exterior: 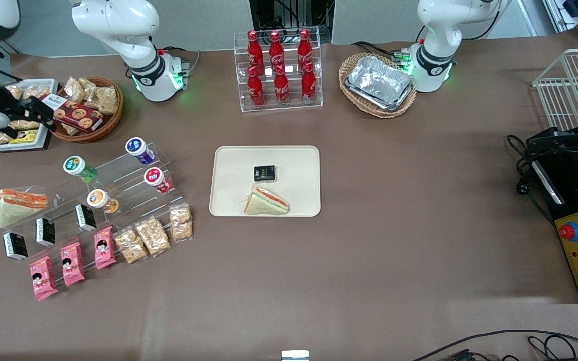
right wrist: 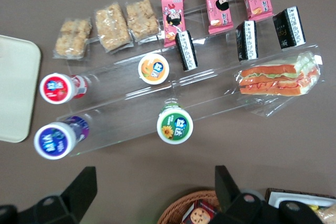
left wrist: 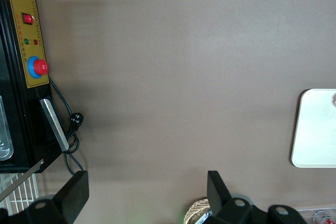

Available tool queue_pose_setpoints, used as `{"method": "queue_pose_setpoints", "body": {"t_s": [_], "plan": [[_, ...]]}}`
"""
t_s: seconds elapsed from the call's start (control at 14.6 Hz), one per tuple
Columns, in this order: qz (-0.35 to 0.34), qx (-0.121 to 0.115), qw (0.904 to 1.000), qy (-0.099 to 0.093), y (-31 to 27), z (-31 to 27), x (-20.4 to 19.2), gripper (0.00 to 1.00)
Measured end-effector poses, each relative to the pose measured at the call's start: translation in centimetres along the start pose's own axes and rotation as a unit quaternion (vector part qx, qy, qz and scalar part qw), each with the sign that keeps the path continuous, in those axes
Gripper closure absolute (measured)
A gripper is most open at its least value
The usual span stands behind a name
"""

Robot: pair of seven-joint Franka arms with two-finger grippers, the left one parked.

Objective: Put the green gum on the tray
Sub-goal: 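Lower the right gripper onto the green-labelled yogurt cup and close it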

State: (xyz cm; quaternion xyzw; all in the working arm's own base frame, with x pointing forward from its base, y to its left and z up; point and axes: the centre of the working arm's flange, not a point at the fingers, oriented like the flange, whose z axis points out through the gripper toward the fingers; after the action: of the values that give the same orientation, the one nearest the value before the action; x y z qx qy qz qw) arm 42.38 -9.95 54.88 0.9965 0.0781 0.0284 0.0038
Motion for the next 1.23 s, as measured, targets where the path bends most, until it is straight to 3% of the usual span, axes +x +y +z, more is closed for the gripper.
{"method": "queue_pose_setpoints", "body": {"t_s": [0.41, 1.23], "plan": [[0.01, 0.0, 0.9998, 0.015, 0.7, 6.9, -1.3, 0.0], [0.03, -0.004, 0.999, 0.033, 2.2, 13.7, -1.8, 0.0]]}}
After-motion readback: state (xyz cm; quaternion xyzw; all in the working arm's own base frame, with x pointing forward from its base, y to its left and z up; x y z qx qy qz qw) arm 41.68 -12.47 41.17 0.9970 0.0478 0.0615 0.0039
